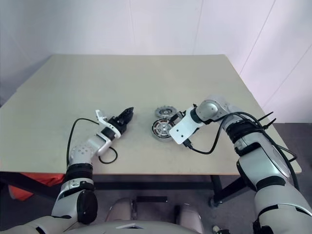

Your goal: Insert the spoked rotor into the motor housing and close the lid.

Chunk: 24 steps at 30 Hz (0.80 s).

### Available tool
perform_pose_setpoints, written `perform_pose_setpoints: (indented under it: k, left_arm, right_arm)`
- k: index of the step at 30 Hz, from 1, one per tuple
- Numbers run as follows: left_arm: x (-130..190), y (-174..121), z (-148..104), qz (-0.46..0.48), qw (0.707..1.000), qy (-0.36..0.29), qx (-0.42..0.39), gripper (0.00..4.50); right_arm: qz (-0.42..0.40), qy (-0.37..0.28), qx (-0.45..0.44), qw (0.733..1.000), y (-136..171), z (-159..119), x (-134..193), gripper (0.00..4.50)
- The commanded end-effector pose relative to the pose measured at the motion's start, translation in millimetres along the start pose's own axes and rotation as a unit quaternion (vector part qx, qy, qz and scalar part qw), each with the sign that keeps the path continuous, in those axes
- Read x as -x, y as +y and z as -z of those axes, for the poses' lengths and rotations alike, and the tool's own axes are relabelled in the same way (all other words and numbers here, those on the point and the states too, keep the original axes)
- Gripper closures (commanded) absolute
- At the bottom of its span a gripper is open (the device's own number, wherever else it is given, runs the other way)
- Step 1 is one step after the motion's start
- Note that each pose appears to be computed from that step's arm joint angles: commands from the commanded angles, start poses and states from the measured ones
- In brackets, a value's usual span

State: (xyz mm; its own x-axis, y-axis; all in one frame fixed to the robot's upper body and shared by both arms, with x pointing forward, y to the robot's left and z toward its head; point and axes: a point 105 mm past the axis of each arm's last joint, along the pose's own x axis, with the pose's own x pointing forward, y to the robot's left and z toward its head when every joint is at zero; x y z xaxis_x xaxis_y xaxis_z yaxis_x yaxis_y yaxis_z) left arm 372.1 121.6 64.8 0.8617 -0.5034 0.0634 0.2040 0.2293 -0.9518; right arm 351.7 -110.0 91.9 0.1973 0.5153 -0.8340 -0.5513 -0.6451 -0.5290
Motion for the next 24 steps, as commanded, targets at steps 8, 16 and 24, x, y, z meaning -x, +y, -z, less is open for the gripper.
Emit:
perform_pose_setpoints:
  k: [8, 16, 24]
  left_arm:
    - [1, -10, -7, 0.016, 1.000, -0.014, -0.013, 2.39]
    - [1, -10, -7, 0.014, 1.000, -0.011, -0.016, 2.39]
    - [-1, -10, -6, 0.013, 1.000, -0.007, -0.019, 2.39]
  right_arm:
    - [-0.010, 0.000, -0.007, 1.000, -5, 2, -2, 1.91]
    - [0.009, -0.004, -0.018, 1.000, -9, 3, -2, 3.95]
    - [0.050, -0.018, -0.047, 0.997, -27, -5, -3, 4.49]
